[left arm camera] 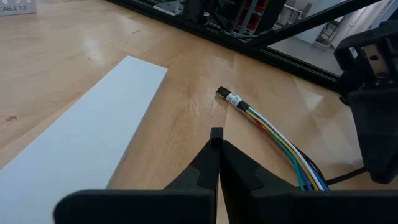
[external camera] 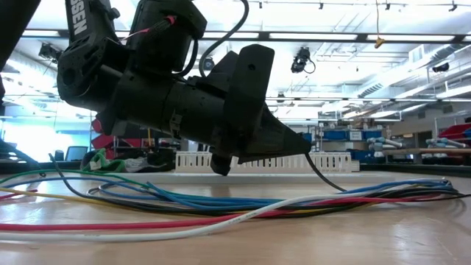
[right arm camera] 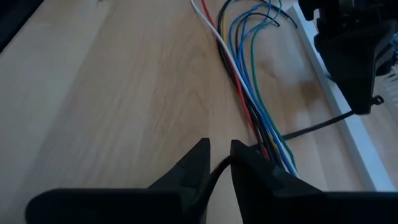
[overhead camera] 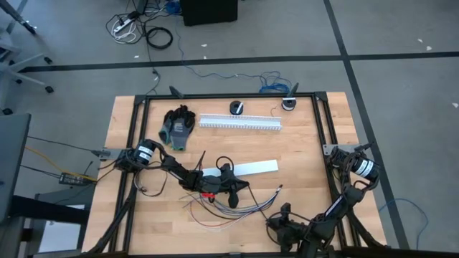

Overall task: Ziptie cables
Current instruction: Wrap the black zip tie around the cables

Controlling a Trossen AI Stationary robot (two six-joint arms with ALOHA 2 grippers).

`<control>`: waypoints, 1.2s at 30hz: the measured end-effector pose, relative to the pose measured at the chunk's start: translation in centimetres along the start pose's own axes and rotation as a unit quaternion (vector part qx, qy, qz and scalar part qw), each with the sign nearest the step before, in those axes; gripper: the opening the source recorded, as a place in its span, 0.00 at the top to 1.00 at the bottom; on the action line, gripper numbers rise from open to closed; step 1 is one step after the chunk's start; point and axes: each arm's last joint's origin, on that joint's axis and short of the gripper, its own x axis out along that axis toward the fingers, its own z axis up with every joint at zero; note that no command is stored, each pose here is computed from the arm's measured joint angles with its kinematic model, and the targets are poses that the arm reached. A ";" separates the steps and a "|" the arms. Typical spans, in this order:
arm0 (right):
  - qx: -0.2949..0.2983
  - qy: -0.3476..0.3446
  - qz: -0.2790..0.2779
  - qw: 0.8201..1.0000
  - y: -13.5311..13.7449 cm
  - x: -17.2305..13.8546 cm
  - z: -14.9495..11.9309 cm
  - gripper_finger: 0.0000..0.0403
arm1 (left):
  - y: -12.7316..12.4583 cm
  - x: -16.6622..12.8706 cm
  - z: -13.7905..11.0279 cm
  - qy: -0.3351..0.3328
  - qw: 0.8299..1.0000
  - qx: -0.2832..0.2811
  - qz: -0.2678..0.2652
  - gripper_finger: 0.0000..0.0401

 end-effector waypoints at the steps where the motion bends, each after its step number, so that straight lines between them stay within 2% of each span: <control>1: 0.002 -0.001 -0.001 1.000 0.0 -0.1 0.0 0.86 | 0.0 0.0 0.0 0.000 1.000 0.000 0.000 1.00; 13: 0.048 -0.017 -0.013 0.999 0.2 -0.6 -0.2 0.81 | 0.0 0.0 0.0 0.000 1.000 -0.002 0.000 1.00; 25: 0.075 -0.030 -0.022 0.997 0.3 -0.9 -0.2 0.81 | 0.0 0.0 0.0 0.000 1.000 -0.002 0.000 1.00; 29: 0.095 -0.035 -0.033 0.994 0.2 -0.9 -1.2 0.81 | 0.0 0.0 0.0 0.000 1.000 -0.003 0.000 1.00; 36: 0.134 -0.089 -0.059 0.985 0.6 -2.4 -2.1 0.81 | 0.0 0.0 0.0 0.000 1.000 -0.003 -0.002 1.00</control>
